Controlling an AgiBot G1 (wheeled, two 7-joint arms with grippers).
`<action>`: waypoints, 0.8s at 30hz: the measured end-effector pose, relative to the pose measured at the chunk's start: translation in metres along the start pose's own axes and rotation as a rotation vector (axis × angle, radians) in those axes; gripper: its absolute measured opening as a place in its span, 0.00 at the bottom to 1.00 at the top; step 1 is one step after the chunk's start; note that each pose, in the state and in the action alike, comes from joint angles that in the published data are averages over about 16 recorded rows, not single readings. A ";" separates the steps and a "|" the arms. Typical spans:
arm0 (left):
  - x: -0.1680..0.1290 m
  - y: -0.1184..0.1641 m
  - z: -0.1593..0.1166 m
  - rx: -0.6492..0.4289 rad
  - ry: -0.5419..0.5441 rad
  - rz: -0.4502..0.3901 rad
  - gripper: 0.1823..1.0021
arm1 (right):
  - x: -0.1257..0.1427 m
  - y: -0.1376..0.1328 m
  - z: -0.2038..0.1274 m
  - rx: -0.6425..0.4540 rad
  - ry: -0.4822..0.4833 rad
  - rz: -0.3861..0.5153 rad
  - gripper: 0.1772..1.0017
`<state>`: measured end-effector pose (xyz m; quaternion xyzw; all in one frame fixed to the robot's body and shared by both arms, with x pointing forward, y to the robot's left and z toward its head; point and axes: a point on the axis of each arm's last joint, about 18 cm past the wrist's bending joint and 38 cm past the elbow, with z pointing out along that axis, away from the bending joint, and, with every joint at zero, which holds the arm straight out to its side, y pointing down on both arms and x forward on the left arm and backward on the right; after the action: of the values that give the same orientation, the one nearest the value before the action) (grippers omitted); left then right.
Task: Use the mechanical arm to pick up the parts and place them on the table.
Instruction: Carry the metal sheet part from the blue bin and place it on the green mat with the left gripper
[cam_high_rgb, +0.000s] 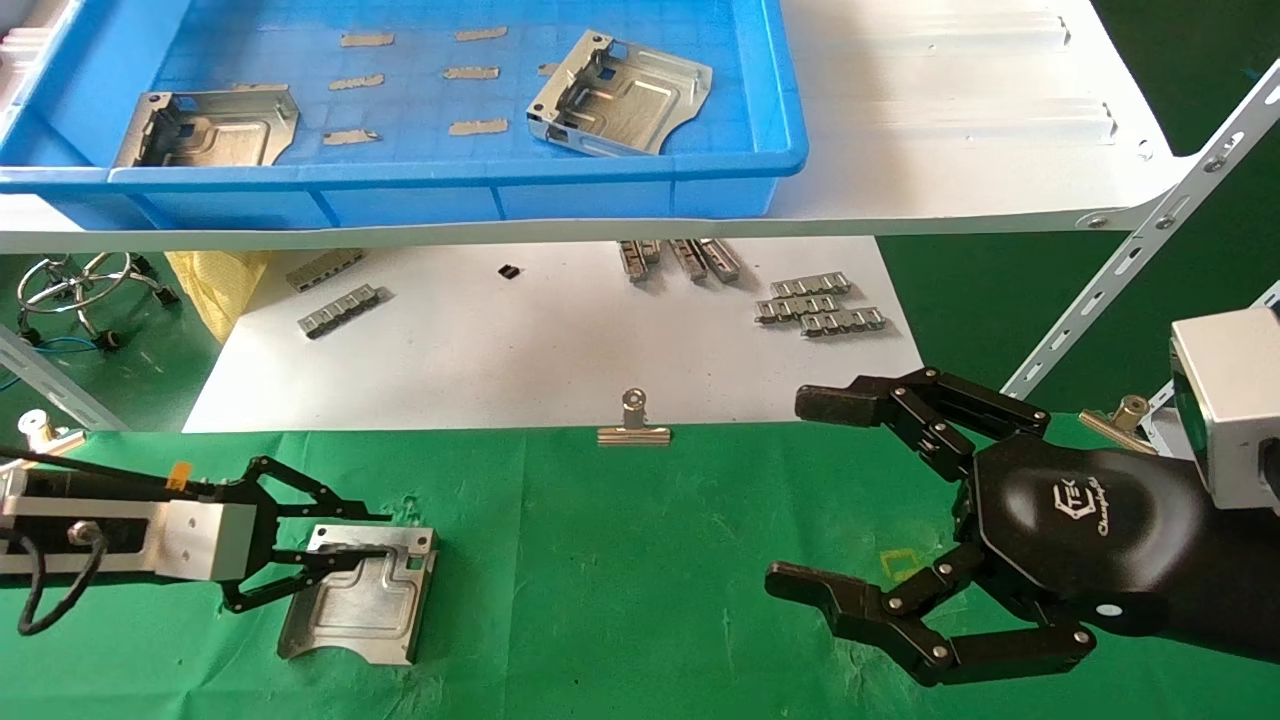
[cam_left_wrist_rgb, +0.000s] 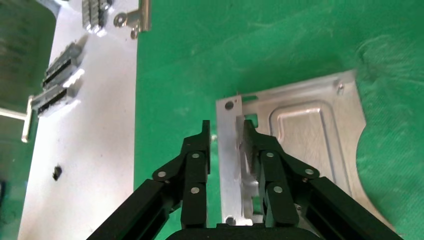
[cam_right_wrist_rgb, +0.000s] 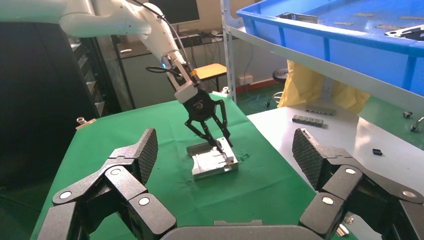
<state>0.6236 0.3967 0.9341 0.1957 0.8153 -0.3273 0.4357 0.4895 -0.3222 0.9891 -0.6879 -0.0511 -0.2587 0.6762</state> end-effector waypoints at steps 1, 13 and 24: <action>0.000 -0.001 0.000 0.005 -0.005 -0.009 0.17 | 0.000 0.000 0.000 0.000 0.000 0.000 1.00; 0.000 -0.006 -0.006 0.117 -0.112 -0.262 0.39 | 0.000 0.000 0.000 0.000 0.000 0.000 1.00; 0.001 -0.007 -0.008 0.166 -0.155 -0.353 0.68 | 0.000 0.000 0.000 0.000 0.001 0.000 1.00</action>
<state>0.6139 0.3977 0.9388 0.0594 0.7713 -0.4786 0.4154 0.4895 -0.3223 0.9891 -0.6878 -0.0509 -0.2588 0.6763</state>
